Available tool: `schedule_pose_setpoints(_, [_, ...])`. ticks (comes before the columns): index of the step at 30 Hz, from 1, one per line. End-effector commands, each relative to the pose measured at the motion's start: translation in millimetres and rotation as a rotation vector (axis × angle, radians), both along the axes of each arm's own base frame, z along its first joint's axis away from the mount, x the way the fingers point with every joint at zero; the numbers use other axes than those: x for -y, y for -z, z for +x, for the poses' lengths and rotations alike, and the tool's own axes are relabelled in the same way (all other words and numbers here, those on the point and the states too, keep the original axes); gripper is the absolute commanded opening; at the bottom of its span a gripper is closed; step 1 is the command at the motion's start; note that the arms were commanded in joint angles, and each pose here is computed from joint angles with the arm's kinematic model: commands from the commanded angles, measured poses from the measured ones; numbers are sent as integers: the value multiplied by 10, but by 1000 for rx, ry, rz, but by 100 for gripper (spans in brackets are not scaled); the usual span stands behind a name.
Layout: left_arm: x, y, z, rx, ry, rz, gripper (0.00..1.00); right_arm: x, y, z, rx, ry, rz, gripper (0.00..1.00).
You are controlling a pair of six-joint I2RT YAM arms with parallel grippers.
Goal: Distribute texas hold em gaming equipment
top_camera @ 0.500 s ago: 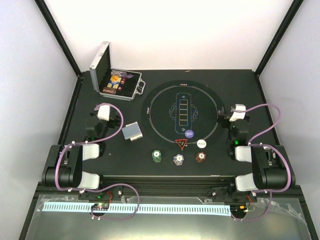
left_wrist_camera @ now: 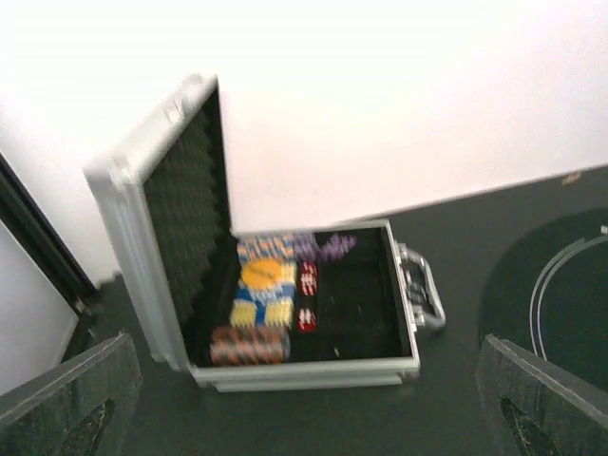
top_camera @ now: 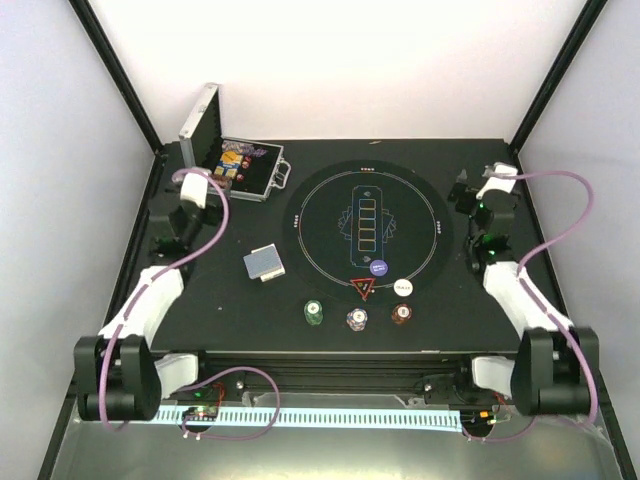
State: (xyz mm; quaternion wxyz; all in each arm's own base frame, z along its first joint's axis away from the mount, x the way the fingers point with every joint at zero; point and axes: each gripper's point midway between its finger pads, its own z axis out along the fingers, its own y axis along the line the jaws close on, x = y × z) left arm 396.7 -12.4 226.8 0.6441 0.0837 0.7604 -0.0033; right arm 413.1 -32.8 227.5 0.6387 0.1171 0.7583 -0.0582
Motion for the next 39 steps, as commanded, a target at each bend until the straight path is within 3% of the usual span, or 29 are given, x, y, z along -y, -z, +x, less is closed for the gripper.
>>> schedule_pose_setpoints(1, [-1, -116, -237, -235, 67, 34, 99, 41, -137, -339, -40, 67, 223, 100])
schedule_pose_setpoints(4, [29, -295, -445, -282, 138, 20, 99, 61, -292, -570, -17, 124, 415, 100])
schedule_pose_setpoints(7, [39, -325, -653, -318, 161, 48, 99, -596, -259, -628, -87, -236, 471, 100])
schedule_pose_setpoints(11, [54, -296, -849, -351, 174, 67, 99, -1192, 185, -902, -332, -274, 360, 98])
schedule_pose_setpoints(18, [82, -180, -1026, -425, 197, 84, 99, -2188, 1120, -1708, -725, -406, 181, 85])
schedule_pose_setpoints(25, [77, -239, -1025, -437, 201, 93, 99, -2497, 1652, -1929, -940, -396, 73, 74])
schedule_pose_setpoints(39, [88, -231, -1165, -479, 273, 228, 99, -2698, 2006, -1810, -1059, -396, 5, 57])
